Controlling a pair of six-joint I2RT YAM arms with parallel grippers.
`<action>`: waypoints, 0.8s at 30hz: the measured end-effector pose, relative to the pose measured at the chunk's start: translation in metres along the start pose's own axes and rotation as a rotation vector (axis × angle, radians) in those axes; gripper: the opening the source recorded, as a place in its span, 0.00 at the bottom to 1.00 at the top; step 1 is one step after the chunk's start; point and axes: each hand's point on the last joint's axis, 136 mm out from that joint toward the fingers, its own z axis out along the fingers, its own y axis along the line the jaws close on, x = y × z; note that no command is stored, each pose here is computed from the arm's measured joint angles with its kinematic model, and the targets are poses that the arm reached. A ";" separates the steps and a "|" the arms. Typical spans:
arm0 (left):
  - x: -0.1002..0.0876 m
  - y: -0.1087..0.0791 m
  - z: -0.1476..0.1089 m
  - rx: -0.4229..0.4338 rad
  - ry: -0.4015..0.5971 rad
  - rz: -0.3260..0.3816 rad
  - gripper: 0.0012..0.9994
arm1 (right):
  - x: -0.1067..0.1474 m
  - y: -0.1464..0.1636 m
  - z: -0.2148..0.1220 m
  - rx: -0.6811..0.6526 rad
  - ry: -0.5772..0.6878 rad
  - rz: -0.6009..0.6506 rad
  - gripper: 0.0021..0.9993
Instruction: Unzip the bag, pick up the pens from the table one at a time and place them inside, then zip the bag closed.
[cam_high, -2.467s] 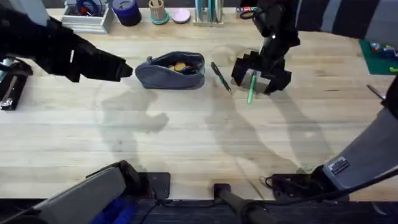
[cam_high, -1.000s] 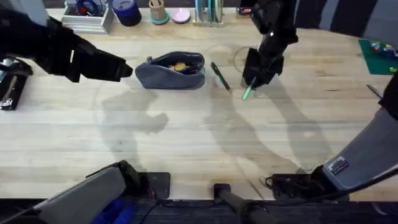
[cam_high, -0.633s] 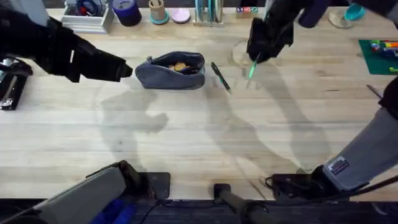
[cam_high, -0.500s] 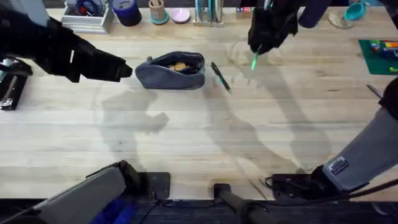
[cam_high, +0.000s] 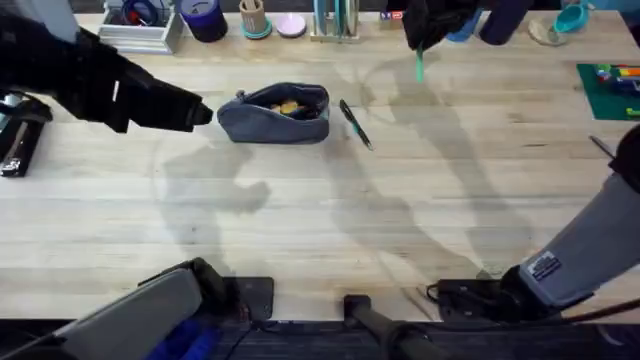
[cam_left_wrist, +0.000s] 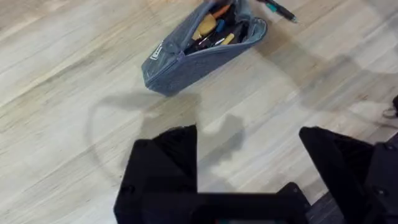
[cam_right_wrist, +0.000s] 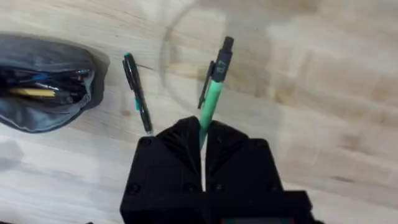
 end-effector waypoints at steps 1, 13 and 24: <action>0.000 0.000 0.000 0.000 0.000 0.000 1.00 | -0.002 0.000 -0.002 0.000 -0.007 -0.024 0.03; 0.000 0.000 0.000 0.000 0.000 0.000 1.00 | -0.029 0.024 -0.024 -0.122 -0.144 -0.342 0.03; 0.000 0.000 0.000 0.000 0.000 0.000 1.00 | -0.031 0.074 -0.036 -0.333 -0.261 -0.709 0.03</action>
